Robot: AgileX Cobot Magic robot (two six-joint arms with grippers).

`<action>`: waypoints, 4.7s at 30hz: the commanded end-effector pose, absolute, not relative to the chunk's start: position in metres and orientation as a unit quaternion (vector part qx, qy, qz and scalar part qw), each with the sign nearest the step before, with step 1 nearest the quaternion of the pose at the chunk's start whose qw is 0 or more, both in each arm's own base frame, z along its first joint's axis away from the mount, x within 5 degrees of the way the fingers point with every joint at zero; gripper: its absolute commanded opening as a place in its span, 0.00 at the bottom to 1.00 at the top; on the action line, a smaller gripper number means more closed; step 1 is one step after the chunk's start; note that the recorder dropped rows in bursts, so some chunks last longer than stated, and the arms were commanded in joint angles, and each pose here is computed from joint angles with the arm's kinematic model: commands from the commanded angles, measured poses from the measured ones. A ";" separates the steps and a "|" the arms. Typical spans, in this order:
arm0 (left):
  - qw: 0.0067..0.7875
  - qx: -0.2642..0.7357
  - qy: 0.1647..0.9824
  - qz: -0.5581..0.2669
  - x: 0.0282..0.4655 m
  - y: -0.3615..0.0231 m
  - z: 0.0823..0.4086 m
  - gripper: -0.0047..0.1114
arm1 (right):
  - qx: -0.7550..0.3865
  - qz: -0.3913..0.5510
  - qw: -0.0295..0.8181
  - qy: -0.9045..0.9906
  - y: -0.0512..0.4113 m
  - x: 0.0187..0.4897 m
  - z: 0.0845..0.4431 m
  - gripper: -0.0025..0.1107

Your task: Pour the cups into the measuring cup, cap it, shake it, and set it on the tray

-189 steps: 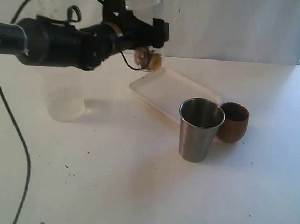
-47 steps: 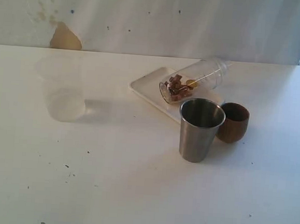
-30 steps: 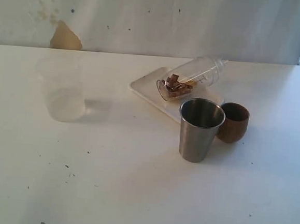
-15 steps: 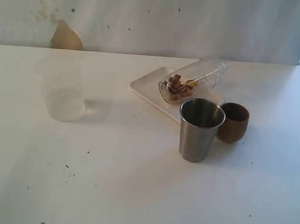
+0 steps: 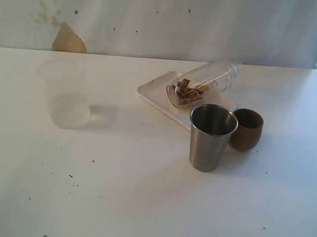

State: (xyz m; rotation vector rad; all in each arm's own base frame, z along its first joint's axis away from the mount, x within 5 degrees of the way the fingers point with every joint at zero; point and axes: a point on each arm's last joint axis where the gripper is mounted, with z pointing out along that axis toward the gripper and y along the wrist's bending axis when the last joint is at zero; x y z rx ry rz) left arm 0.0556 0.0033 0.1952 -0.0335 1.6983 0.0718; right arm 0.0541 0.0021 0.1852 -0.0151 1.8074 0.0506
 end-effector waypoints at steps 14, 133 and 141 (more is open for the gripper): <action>0.664 -0.017 0.747 0.034 0.056 0.004 0.195 0.04 | -0.007 0.021 0.622 0.783 0.002 0.054 0.185 0.02; 0.664 -0.015 0.747 0.035 0.056 0.004 0.195 0.04 | 0.270 0.262 0.275 0.885 0.046 0.498 0.165 0.95; 0.664 -0.015 0.747 0.035 0.056 0.004 0.195 0.04 | 0.282 0.263 0.281 0.879 0.052 0.503 0.146 0.95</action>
